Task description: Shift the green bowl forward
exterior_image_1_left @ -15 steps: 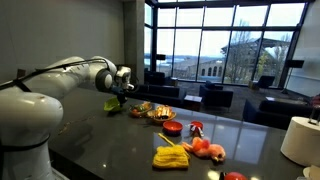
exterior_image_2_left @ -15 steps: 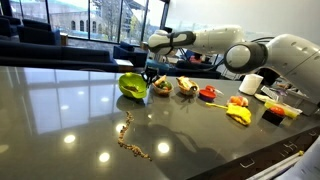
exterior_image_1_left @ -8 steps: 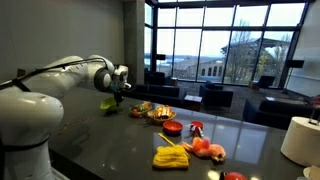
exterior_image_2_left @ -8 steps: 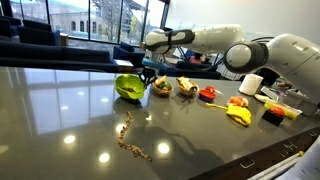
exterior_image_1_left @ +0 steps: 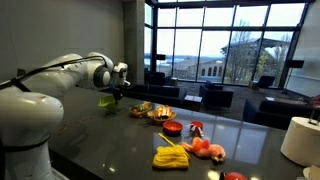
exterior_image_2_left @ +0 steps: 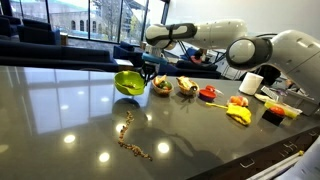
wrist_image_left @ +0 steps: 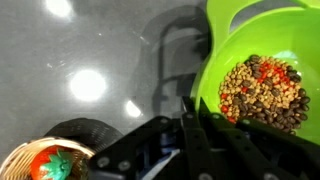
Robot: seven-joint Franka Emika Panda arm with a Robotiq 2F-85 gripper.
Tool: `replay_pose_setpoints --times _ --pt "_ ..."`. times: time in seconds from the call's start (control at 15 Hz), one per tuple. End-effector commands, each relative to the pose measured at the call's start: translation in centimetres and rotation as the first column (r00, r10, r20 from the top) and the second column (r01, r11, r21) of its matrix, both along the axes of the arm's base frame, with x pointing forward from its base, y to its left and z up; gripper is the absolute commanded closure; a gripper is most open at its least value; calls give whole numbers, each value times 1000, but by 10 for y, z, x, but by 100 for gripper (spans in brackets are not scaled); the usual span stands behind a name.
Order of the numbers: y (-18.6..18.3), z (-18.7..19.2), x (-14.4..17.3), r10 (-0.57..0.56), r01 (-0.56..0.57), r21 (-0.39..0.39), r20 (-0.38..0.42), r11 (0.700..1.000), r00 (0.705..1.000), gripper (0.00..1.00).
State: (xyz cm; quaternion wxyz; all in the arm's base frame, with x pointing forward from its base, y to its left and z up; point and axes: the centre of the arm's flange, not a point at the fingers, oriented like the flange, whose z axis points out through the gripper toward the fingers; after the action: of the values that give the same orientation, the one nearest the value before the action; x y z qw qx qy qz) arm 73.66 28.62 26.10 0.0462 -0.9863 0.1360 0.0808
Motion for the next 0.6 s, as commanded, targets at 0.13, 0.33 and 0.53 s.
replay_pose_setpoints --times 0.13,0.33,0.53 --pt "-6 30 -32 -10 11 23 -43 1000 999 99" --pt "-8 31 -38 0 0 25 -31 1000 1000 99" --pt "-14 27 -45 4 -3 17 -35 1000 999 99"
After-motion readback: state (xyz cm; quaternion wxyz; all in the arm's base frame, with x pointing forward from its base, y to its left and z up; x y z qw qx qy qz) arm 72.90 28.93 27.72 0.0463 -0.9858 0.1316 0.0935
